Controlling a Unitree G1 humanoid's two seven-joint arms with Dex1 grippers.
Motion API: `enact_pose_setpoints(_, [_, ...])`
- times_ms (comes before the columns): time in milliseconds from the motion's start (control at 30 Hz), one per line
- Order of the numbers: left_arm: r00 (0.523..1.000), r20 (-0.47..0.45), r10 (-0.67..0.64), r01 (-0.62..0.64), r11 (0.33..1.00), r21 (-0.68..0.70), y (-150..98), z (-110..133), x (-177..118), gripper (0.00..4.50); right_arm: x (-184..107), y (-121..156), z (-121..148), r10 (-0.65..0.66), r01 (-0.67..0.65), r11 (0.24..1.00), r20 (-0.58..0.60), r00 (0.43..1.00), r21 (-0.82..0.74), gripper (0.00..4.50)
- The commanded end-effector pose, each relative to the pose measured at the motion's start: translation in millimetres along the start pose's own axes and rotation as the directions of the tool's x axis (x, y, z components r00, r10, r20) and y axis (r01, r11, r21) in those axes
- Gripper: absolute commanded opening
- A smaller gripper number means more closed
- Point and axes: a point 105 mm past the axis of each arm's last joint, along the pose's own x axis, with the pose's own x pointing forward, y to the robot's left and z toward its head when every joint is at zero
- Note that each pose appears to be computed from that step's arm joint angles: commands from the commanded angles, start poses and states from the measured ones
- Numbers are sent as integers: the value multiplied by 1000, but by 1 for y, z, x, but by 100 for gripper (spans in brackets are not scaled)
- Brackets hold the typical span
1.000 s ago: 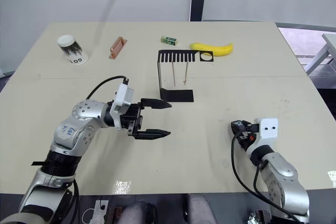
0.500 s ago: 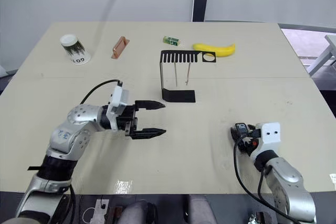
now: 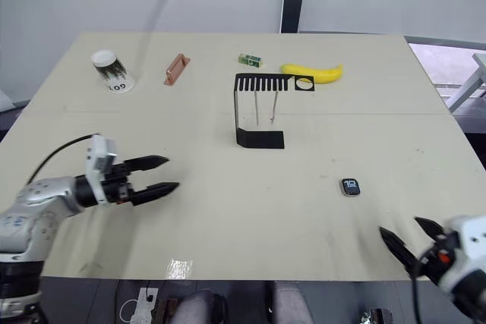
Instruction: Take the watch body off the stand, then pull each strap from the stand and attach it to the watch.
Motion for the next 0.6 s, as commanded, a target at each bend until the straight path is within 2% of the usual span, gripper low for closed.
enact_pose_setpoints(33, [991, -1, 133, -133, 990, 49, 25, 4, -29, 450, -32, -21, 11, -38, 38, 999, 1, 999, -30, 446])
enact_pose_setpoints(100, [982, -3, 186, -186, 981, 62, 36, 3, -40, 450, -45, -34, 6, -100, 99, 994, -19, 995, -43, 446])
enact_pose_setpoints(200, [973, 10, 231, -231, 969, 83, 47, 3, -46, 450, -54, -44, 11, -167, 168, 985, 28, 985, -39, 446])
enact_pose_setpoints(333, [978, 49, 202, -206, 974, 91, 39, 9, -17, 450, -42, -39, 24, -142, 147, 988, 98, 985, -44, 446])
enact_pose_setpoints(433, [988, 85, 126, -135, 984, 118, 12, 16, 24, 450, -20, -15, 37, -37, 45, 998, 146, 989, -52, 446])
enact_pose_setpoints(533, [993, 105, 48, -61, 990, 130, -21, 25, 64, 450, 11, 36, 56, 162, -151, 986, 205, 965, -72, 446])
enact_pose_setpoints(600, [990, 120, 75, -94, 983, 159, -29, 31, 82, 450, 29, 67, 70, 269, -252, 962, 242, 932, -103, 446])
